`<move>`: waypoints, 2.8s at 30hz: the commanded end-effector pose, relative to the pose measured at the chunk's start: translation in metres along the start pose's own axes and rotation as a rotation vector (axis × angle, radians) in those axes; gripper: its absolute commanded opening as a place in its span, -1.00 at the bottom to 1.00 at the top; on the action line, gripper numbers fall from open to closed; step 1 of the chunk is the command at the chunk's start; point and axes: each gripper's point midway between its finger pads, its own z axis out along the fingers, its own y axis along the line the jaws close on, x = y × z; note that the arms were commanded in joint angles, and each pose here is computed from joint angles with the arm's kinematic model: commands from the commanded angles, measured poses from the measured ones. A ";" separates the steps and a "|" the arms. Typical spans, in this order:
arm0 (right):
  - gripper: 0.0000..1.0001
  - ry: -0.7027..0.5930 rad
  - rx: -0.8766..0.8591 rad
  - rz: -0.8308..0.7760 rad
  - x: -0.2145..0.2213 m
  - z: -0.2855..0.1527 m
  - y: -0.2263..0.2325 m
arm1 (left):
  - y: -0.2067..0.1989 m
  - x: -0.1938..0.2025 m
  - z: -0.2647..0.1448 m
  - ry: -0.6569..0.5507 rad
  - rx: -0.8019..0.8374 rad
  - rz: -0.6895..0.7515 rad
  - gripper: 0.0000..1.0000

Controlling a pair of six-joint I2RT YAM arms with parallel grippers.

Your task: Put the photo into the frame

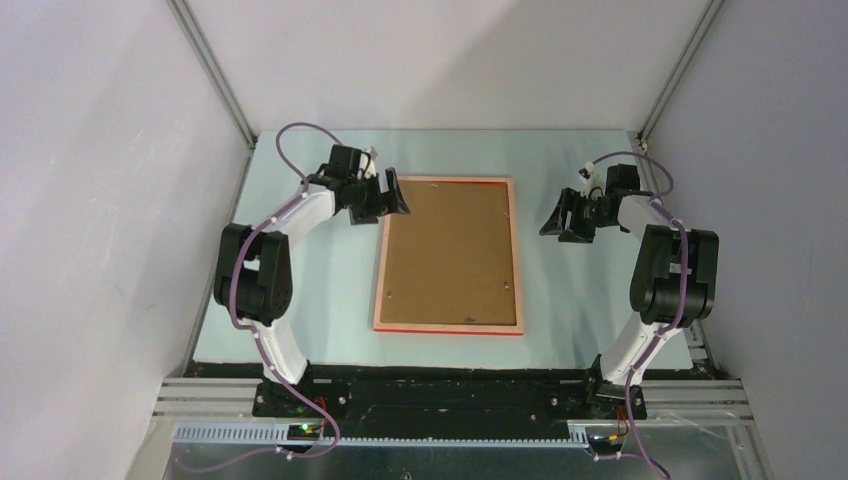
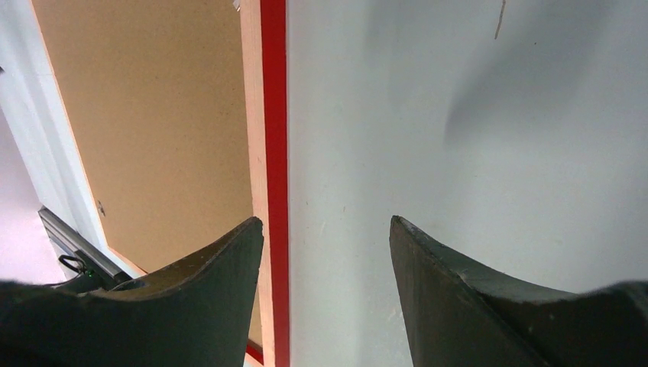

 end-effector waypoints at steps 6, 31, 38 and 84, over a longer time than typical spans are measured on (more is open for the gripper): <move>0.32 -0.003 -0.025 -0.011 -0.002 0.001 0.002 | -0.023 -0.069 -0.001 -0.143 0.017 0.276 0.99; 0.31 0.016 -0.047 -0.025 0.002 0.007 0.007 | -0.011 -0.059 0.046 -0.072 -0.019 0.235 0.99; 0.31 0.020 -0.050 -0.022 0.003 0.007 0.008 | -0.010 -0.066 0.062 -0.068 -0.015 0.256 0.99; 0.31 0.023 -0.048 0.000 0.004 0.008 0.001 | -0.015 -0.049 0.062 -0.023 0.028 0.247 0.95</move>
